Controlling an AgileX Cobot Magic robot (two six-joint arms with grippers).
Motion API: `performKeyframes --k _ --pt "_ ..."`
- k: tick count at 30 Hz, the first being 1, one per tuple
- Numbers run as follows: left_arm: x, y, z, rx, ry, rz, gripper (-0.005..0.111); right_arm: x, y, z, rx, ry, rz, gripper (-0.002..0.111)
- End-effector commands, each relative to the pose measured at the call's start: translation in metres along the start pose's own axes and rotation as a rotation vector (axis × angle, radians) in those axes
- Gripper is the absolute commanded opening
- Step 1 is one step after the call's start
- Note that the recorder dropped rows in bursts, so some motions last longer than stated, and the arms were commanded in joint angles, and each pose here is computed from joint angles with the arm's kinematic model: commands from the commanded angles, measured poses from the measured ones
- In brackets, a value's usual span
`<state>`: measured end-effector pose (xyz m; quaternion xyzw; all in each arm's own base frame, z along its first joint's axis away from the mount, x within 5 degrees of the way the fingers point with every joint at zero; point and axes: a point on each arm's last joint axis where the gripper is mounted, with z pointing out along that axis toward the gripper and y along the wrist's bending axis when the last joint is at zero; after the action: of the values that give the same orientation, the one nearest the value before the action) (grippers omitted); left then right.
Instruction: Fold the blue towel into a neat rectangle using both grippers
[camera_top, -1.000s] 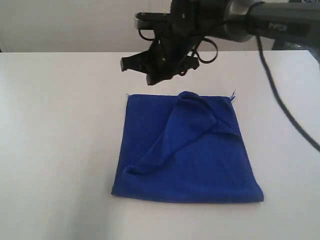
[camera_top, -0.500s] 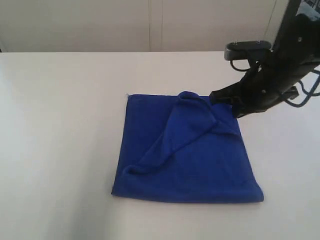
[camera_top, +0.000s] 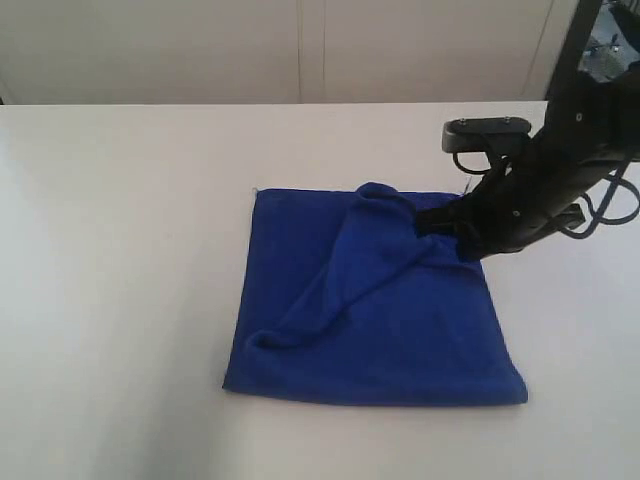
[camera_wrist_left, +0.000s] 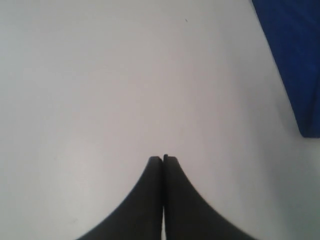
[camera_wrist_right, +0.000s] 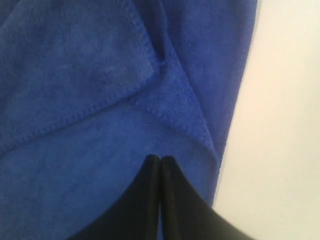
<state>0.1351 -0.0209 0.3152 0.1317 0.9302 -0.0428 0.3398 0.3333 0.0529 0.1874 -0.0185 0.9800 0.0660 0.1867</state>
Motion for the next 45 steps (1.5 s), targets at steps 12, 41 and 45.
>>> performKeyframes --k 12,41,45 --pt "-0.017 -0.014 0.014 0.200 -0.080 -0.048 0.000 -0.004 -0.060 -0.038 -0.004 -0.116 0.197 0.000" --pt "-0.154 -0.251 0.245 0.324 0.145 0.475 0.000 -0.001 -0.122 -0.057 -0.041 -0.230 0.443 0.000" --pt "-0.168 -0.285 0.254 0.365 0.096 0.488 0.000 -0.002 -0.123 -0.057 -0.035 -0.240 0.444 0.000"
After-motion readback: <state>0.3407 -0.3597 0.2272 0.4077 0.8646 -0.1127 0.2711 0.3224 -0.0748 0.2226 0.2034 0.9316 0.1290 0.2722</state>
